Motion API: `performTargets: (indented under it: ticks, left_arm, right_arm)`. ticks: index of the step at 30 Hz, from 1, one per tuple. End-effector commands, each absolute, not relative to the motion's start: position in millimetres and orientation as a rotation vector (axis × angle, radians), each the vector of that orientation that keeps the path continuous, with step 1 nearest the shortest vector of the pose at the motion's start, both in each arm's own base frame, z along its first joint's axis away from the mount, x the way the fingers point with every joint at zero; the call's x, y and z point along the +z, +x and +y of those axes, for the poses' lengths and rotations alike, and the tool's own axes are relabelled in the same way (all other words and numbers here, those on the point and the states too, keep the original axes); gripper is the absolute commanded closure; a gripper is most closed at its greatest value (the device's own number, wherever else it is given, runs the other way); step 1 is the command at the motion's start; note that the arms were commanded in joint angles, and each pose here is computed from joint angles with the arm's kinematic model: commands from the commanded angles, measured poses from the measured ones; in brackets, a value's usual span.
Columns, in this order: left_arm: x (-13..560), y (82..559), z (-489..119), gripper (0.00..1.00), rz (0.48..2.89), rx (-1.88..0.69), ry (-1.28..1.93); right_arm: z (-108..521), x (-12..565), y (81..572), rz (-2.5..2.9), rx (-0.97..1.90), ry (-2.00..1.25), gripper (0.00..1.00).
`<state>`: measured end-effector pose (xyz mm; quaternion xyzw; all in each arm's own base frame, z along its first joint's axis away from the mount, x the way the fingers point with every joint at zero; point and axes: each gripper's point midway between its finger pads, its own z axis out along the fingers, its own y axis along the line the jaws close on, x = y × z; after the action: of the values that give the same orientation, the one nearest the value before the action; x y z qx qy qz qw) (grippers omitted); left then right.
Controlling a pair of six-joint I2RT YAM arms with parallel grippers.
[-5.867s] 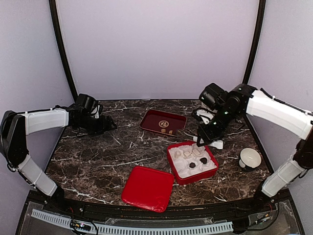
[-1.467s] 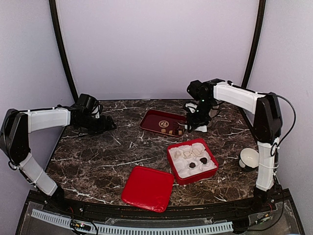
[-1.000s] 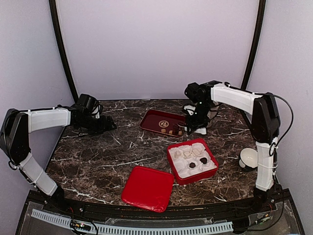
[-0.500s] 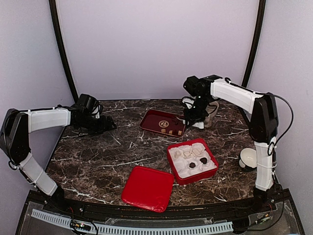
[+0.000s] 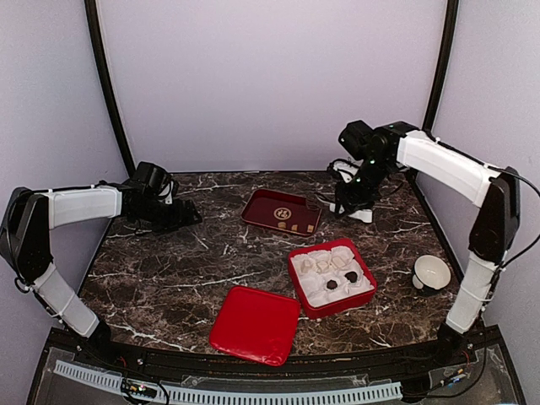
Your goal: Pack the chocolate
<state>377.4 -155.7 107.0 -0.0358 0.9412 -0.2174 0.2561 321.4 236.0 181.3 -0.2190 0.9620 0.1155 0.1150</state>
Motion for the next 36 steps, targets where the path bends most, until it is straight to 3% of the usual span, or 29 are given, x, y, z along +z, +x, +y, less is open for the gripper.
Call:
performTargets:
  ticks: [1, 14, 26, 36]
  left_arm:
    - [120.2, 372.6, -155.9, 0.11, 2.526, -0.618, -0.058]
    - [121.0, 370.6, -160.8, 0.11, 2.521, -0.662, -0.058]
    - [119.7, 370.9, -161.8, 0.11, 2.526, -0.672, -0.063]
    - [118.5, 371.5, -159.7, 0.11, 2.528, -0.65, -0.063]
  right_arm:
    - [239.6, 195.0, 277.4, 2.809, 0.434, -0.688, 0.74]
    - [236.8, 159.8, 178.4, 2.903, 0.53, -0.814, 0.74]
    - [247.2, 136.3, 160.3, 2.945, 0.565, -0.876, 0.72]
    - [242.3, 131.3, 162.2, 2.97, 0.483, -0.896, 0.65]
